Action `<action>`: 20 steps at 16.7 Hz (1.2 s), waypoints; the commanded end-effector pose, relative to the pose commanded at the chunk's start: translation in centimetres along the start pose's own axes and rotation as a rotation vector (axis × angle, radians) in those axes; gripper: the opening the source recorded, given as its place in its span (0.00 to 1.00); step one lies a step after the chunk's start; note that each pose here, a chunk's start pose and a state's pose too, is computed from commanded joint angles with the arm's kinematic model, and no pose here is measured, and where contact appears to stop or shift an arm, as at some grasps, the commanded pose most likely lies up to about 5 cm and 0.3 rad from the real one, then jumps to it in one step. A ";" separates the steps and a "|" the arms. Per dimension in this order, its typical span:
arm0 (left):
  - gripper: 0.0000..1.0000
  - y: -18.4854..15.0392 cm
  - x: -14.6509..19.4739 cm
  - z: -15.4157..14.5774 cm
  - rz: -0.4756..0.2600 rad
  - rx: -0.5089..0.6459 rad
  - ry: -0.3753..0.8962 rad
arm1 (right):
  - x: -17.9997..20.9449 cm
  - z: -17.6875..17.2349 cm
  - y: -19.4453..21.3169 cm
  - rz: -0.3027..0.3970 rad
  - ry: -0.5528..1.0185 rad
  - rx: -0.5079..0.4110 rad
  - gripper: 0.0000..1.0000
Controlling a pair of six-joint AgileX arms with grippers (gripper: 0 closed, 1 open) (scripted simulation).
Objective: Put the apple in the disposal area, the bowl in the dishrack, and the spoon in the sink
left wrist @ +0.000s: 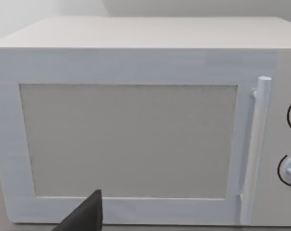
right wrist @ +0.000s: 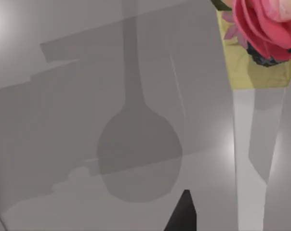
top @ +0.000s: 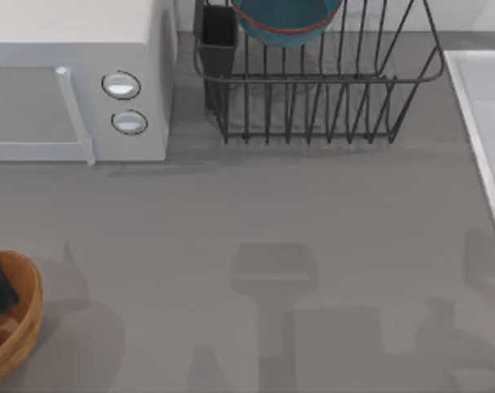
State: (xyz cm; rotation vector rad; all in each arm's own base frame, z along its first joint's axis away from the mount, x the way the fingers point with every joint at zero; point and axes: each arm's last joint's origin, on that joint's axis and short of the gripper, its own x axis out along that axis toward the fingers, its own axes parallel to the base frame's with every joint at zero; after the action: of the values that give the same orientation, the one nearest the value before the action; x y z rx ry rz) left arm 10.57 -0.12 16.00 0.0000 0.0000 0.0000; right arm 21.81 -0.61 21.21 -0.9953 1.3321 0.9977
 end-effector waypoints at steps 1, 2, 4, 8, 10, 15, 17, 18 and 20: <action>1.00 0.0 0.0 0.0 0.000 0.000 0.000 | -0.2 0.0 0.1 -0.002 0.000 0.001 0.00; 1.00 0.0 0.0 0.0 0.000 0.000 0.000 | -0.2 0.0 0.1 -0.002 0.000 0.001 0.00; 1.00 0.0 0.0 0.0 0.000 0.000 0.000 | -0.2 0.0 0.1 -0.002 0.000 0.001 0.00; 1.00 0.0 0.0 0.0 0.000 0.000 0.000 | -0.3 0.1 -0.6 0.012 0.003 -0.002 0.00; 1.00 0.0 0.0 0.0 0.000 0.000 0.000 | -0.8 0.4 -2.1 0.031 0.007 -0.007 0.00; 1.00 0.0 0.0 0.0 0.000 0.000 0.000 | -2.4 1.6 -9.6 0.084 0.019 -0.028 0.00; 1.00 0.0 0.0 0.0 0.000 0.000 0.000 | -3.0 2.1 -13.5 0.086 0.018 -0.033 0.00; 1.00 0.0 0.0 0.0 0.000 0.000 0.000 | -3.1 2.4 -15.4 0.083 0.018 -0.035 0.00; 1.00 0.0 0.0 0.0 0.000 0.000 0.000 | -3.0 2.7 -19.2 0.076 0.016 -0.036 0.00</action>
State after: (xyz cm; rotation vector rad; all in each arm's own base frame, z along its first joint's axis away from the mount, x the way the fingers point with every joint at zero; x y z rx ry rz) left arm 10.57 -0.12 16.00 0.0000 0.0000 0.0000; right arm 40.97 -3.43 24.21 -0.9879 1.3781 1.0764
